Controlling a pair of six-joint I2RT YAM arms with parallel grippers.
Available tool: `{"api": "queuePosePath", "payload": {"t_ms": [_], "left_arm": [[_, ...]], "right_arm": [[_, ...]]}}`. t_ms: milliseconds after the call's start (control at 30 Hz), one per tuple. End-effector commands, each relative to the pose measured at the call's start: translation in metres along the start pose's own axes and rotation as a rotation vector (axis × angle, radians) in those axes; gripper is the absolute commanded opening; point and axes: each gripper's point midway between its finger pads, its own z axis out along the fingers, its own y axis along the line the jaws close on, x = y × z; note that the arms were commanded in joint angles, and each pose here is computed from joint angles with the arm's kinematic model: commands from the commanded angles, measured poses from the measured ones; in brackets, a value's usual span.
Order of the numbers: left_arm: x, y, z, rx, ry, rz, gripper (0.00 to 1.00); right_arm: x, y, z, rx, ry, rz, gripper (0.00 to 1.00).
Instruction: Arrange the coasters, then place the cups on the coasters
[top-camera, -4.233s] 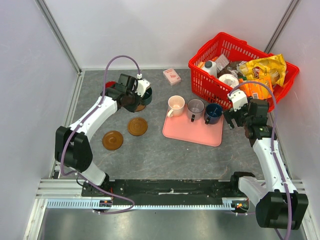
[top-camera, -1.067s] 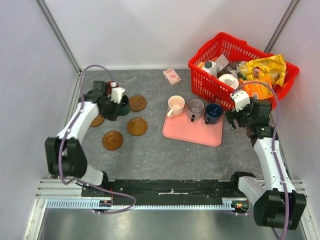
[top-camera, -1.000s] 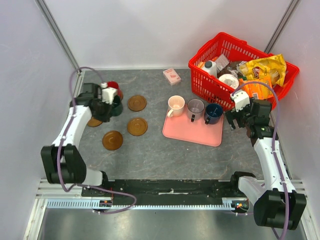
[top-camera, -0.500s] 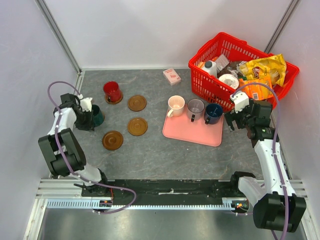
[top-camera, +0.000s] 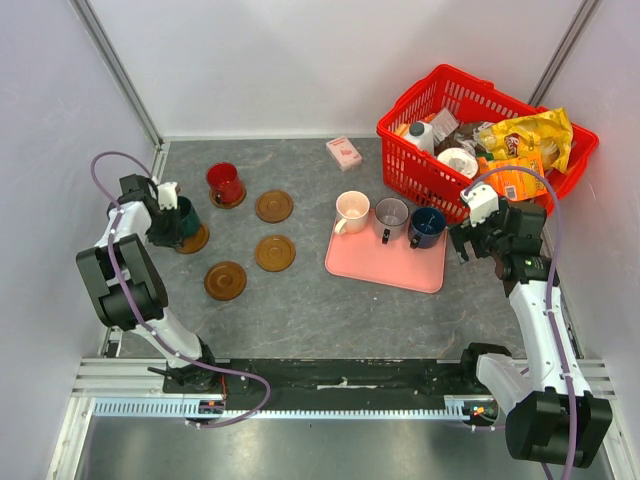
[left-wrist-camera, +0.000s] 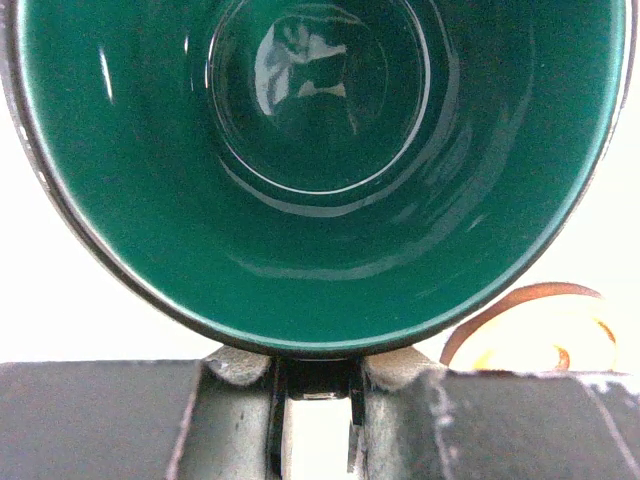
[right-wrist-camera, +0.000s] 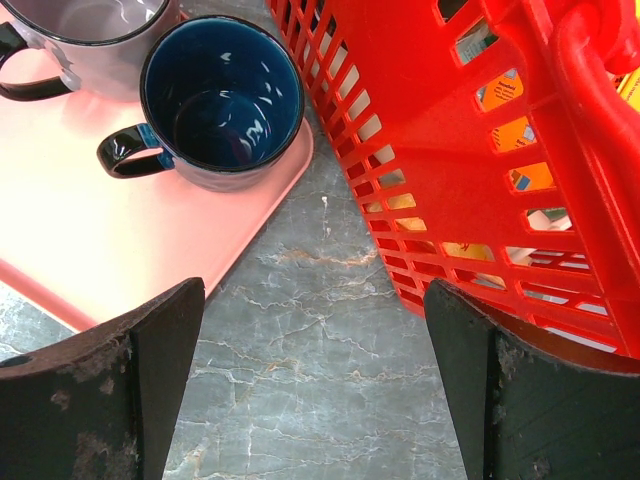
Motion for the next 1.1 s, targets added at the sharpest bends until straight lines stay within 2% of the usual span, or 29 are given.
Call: {"api": "queuePosePath", "payload": {"t_ms": [0, 467, 1067], "left_arm": [[-0.022, 0.01, -0.004, -0.049, -0.09, 0.002, 0.02], [-0.003, 0.003, 0.008, -0.015, -0.046, 0.013, 0.05], [0.01, -0.004, 0.002, 0.002, -0.039, 0.028, 0.1]], "right_arm": [[-0.018, -0.006, -0.005, 0.008, -0.048, -0.008, 0.98], [-0.016, -0.008, -0.004, 0.017, -0.036, -0.003, 0.98], [-0.016, -0.01, -0.005, 0.028, -0.034, 0.003, 0.98]]}}
